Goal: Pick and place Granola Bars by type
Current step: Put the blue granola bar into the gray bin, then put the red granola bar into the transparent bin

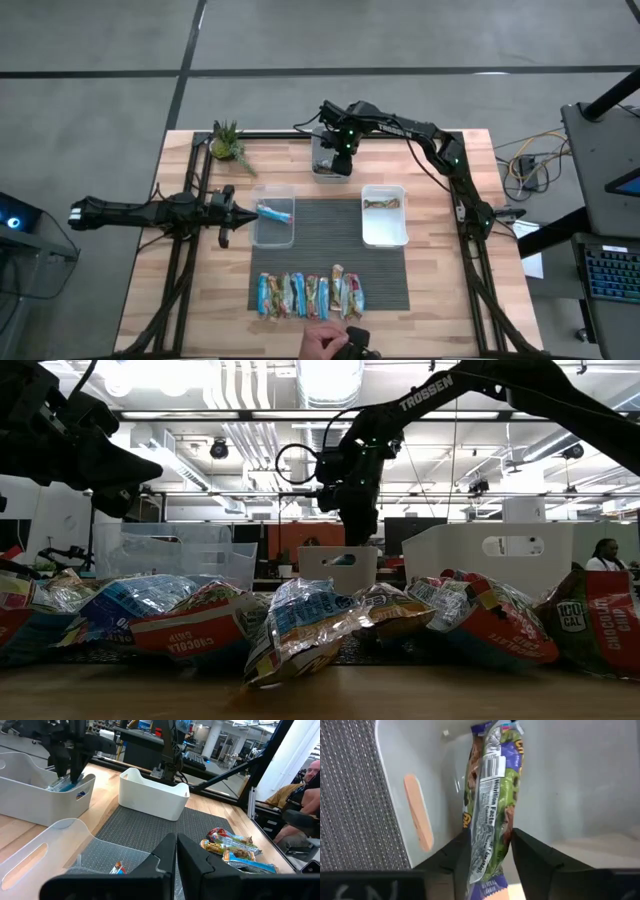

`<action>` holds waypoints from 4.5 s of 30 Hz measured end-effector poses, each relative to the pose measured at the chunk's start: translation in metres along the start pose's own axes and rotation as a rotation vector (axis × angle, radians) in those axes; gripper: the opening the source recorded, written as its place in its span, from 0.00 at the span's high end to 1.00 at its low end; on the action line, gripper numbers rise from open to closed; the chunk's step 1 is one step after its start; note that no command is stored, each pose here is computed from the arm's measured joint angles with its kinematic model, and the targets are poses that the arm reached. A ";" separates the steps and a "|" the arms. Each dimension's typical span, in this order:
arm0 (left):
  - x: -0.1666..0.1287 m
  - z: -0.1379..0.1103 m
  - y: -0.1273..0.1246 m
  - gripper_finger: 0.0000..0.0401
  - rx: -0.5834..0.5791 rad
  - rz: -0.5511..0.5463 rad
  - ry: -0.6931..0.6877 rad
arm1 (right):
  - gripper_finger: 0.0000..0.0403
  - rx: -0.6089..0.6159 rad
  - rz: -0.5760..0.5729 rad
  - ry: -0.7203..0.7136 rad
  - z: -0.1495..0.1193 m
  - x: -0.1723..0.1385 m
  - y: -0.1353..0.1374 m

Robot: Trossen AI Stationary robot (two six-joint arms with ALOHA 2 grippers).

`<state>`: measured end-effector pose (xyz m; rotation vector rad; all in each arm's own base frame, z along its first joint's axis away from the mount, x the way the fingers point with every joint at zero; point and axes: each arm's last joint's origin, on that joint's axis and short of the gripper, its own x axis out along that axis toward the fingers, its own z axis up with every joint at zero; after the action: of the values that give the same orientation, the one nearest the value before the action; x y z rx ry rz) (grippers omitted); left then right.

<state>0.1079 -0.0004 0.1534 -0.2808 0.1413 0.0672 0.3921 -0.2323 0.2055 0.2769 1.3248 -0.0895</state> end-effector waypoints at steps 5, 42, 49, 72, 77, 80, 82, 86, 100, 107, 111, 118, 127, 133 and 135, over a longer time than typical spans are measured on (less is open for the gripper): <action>0.000 0.000 0.000 1.00 0.000 0.000 0.000 | 0.60 -0.003 0.004 0.006 -0.001 0.002 0.001; 0.000 0.000 0.000 1.00 0.000 0.000 0.000 | 0.98 -0.326 0.211 -0.186 -0.003 -0.068 0.062; 0.000 0.000 0.000 1.00 0.000 -0.001 0.000 | 0.98 -0.416 0.221 -0.199 -0.018 -0.090 0.094; 0.000 0.000 0.000 1.00 0.000 0.000 0.000 | 0.98 -0.762 0.257 -0.322 -0.141 -0.141 0.187; 0.000 0.000 0.000 1.00 0.000 0.000 0.000 | 0.98 -0.822 0.293 -0.372 -0.152 -0.145 0.214; 0.000 0.000 0.000 1.00 0.000 0.000 0.000 | 0.98 -0.882 0.330 -0.389 -0.157 -0.144 0.236; 0.000 0.000 0.000 1.00 0.000 0.000 0.000 | 0.98 -0.914 0.357 -0.386 -0.160 -0.143 0.249; 0.000 0.000 0.000 1.00 0.000 0.000 0.000 | 0.98 -0.965 0.405 -0.404 -0.167 -0.143 0.275; 0.000 0.000 0.000 1.00 0.000 0.000 0.000 | 0.98 -1.038 0.358 -0.438 -0.195 -0.144 0.332; 0.000 0.000 0.000 1.00 0.000 0.000 0.000 | 0.98 -1.065 0.306 -0.447 -0.203 -0.144 0.340; 0.000 0.000 0.000 1.00 0.000 0.000 0.000 | 0.98 -1.064 0.359 -0.424 -0.206 -0.145 0.341; 0.000 0.000 0.000 1.00 0.000 0.000 0.000 | 0.98 -1.107 0.388 -0.382 -0.209 -0.144 0.340; 0.000 0.000 0.000 1.00 0.000 0.000 0.000 | 0.98 -1.135 0.381 -0.328 -0.201 -0.153 0.347; 0.000 0.000 0.000 1.00 0.000 0.000 0.000 | 0.98 -1.237 0.458 -0.239 -0.196 -0.156 0.354; 0.000 0.000 0.000 1.00 0.000 0.000 0.000 | 0.98 -1.240 0.470 -0.222 -0.194 -0.152 0.358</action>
<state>0.1079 -0.0004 0.1535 -0.2809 0.1412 0.0673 0.2508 0.1471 0.3631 -0.4753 0.8622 1.0381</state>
